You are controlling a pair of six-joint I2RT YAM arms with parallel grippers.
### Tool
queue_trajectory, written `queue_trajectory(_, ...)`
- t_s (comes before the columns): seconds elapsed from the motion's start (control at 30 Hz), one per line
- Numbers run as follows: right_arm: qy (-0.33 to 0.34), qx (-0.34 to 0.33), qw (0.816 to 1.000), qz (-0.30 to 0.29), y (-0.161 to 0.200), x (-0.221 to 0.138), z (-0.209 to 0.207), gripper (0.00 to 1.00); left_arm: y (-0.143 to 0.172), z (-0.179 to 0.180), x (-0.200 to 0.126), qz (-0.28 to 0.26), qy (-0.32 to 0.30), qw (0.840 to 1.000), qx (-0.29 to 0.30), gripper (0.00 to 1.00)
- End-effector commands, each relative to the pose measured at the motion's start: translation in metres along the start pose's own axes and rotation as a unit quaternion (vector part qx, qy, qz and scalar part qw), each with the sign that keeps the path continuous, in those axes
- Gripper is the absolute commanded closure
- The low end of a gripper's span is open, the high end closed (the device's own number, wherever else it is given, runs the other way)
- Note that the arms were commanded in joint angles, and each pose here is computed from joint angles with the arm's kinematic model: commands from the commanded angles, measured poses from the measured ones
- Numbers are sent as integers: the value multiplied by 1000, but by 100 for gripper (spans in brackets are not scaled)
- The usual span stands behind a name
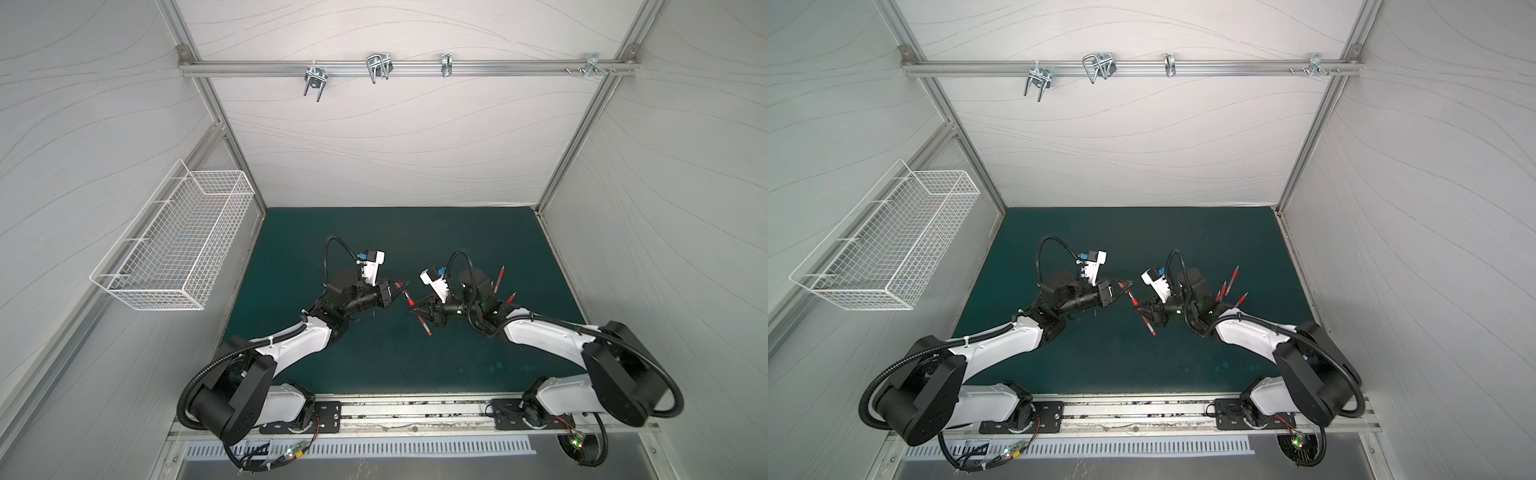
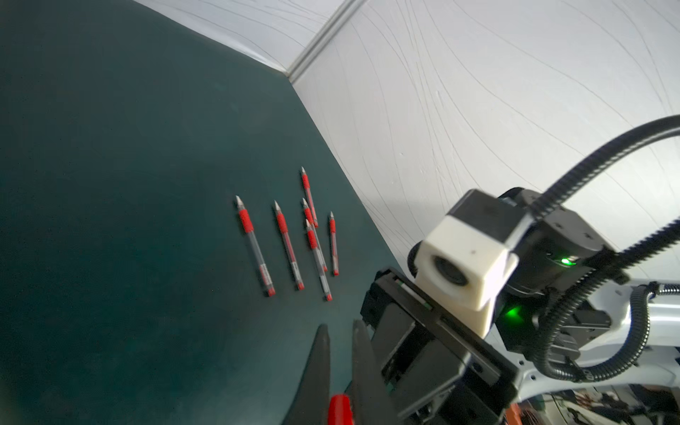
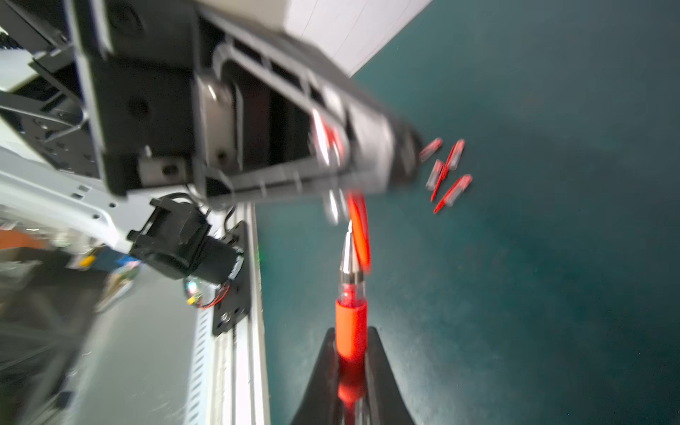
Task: Remove pen caps from pens
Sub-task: Open the pen cap on the pen, then place the pen at the center of the table, then place the pen cap at the center of the table.
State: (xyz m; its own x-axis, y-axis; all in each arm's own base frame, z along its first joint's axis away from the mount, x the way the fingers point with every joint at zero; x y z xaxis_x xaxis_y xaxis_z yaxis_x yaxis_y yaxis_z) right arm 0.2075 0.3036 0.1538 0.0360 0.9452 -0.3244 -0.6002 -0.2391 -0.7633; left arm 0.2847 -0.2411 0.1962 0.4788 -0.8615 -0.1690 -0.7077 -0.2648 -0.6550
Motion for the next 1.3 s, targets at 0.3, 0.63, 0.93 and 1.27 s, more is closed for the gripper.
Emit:
queue_trajectory(0.3,-40,-4,999,3,-5,0,15,100,-12,-2,-6,-31,-4,999,17,100)
queue_trajectory(0.63,58,-37,997,-27,-12,-15,7,100,-16,33,-22,-58,-135,989,10,100)
queue_trajectory(0.93,262,-10,963,-65,-18,-53,-37,100,-10,75,-36,-44,-274,961,-18,100)
queue_trajectory(1.27,431,81,897,-49,-3,-92,-98,100,4,128,-41,18,-410,910,-59,100)
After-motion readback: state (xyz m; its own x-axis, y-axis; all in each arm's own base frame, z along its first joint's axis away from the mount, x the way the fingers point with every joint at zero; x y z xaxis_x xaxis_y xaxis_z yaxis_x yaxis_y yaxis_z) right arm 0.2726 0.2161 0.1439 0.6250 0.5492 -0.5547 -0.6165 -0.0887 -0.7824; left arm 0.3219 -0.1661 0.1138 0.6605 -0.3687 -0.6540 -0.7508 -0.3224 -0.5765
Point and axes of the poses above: each gripper's point midway between its finger pads, its own x axis out along the fingers, its own z axis along the line the jaws close on, y = z × x, the point moved 2 cm from there along -x, back along the fingers
